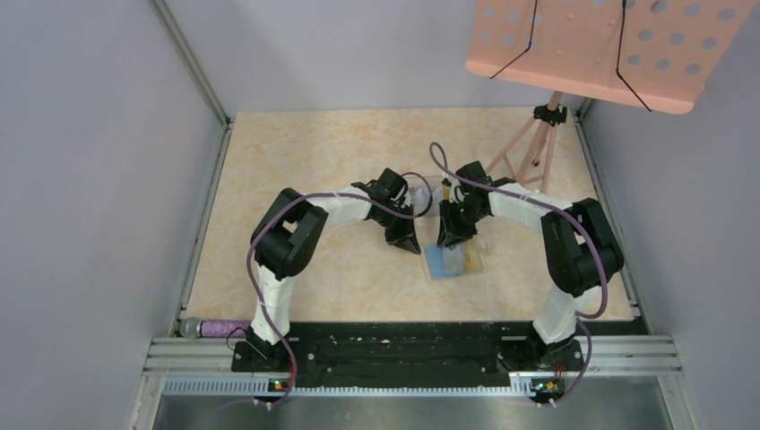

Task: Put the credit cards into the card holder
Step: Insert the credit card into the card holder.

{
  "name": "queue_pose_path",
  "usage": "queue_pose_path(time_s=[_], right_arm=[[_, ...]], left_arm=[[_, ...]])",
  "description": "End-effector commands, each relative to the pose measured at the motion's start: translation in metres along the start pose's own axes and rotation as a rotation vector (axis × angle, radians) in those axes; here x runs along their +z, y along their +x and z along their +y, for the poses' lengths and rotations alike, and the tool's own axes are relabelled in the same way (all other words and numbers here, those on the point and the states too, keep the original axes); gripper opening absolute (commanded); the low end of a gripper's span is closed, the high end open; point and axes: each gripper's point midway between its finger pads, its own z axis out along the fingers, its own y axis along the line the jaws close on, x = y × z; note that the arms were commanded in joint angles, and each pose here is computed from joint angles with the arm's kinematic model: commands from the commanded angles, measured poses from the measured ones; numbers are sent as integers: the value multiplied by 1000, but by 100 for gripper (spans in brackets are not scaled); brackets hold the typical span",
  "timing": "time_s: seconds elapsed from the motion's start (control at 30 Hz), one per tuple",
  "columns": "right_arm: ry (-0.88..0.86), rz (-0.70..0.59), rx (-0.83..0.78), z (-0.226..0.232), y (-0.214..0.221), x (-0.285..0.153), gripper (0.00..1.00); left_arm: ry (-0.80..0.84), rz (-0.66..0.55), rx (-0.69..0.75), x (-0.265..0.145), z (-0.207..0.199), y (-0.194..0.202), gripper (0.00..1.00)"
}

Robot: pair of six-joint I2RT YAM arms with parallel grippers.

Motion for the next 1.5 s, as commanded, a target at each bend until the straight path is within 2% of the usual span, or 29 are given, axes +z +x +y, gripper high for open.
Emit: queue_pose_path(time_s=[0.0,0.3,0.63,0.97,1.47], right_arm=[[-47,-100,8,19,-24,-29,32],[-93,-136,194,-18,-6,-54,38],[-106,-74,283,-35,5,-32,38],[-56,-39,264,-50,4,-16,37],[-65,26,156,-26,9,-1,36]], left_arm=[[-4,-22,30,-1,-5,-5,0],[3,-30,31,-2,-8,-7,0],[4,-20,30,0,-7,-5,0],[4,-16,30,2,-7,-5,0],[5,-12,32,2,-8,-6,0]])
